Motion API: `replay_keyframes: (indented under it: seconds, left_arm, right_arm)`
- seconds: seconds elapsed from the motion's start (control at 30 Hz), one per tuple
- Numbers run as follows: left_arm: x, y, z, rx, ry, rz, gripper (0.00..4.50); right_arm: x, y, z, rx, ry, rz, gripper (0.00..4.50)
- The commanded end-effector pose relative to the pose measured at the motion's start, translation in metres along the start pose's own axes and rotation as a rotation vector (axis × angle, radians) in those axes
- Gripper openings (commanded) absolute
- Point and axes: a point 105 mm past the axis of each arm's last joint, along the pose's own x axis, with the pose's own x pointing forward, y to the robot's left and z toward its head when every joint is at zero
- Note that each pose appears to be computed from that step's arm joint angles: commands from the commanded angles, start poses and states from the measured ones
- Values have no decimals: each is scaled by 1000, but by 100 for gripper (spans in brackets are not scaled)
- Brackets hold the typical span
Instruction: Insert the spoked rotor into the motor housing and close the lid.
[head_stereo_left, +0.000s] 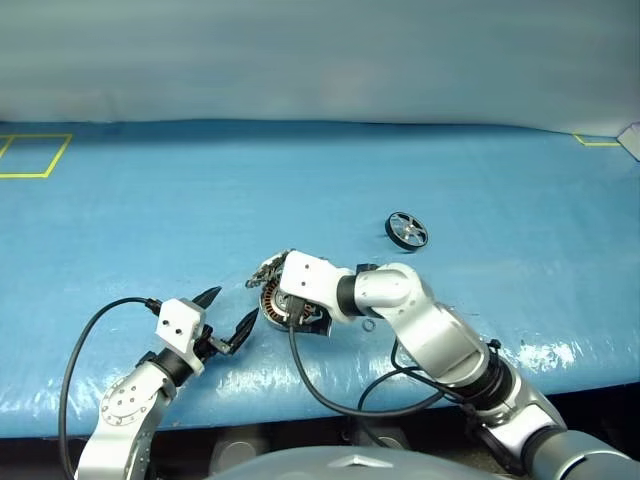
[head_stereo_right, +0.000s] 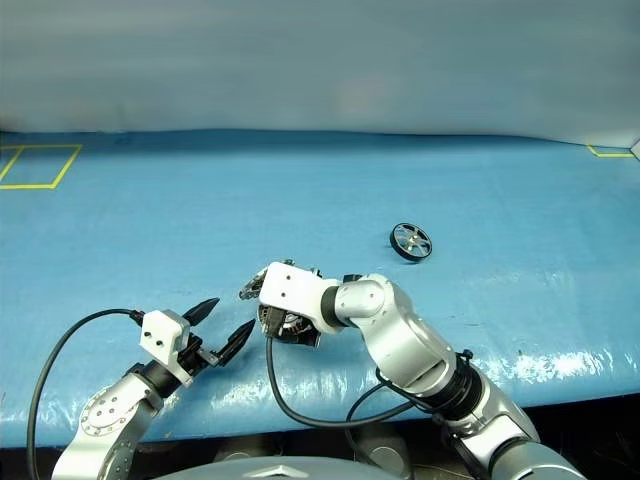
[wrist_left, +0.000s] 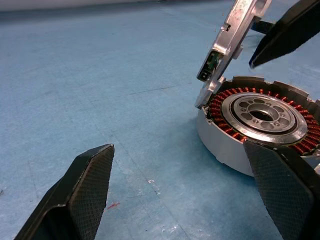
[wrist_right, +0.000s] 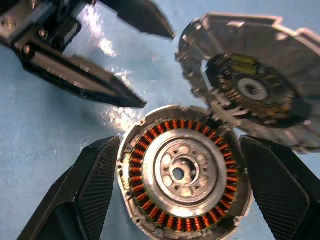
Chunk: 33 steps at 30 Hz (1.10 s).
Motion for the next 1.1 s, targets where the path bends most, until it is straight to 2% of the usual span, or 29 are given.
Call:
replay_keyframes:
  seconds: [0.03, 0.17, 0.4, 0.57, 0.73, 1.1]
  left_arm:
    - [-1, -8, 7, 7, -38, -55, 450]
    - [-3, -13, 7, 19, -35, -102, 450]
    - [-4, -14, 14, 95, -67, -149, 450]
    - [-4, -14, 21, 171, -116, -160, 450]
    - [-5, -19, 18, 179, -105, -192, 450]
    - [0, -35, 12, 182, -128, -260, 450]
  right_arm:
    - [-25, 2, 17, 57, -199, 12, 404]
    - [-46, -2, -5, 222, -313, -80, 404]
    - [-56, -7, -80, 410, -246, -319, 404]
    - [-53, -6, -115, 454, -213, -508, 404]
    - [-54, 7, -136, 502, -196, -578, 404]
    - [-58, 36, -166, 579, -111, -602, 404]
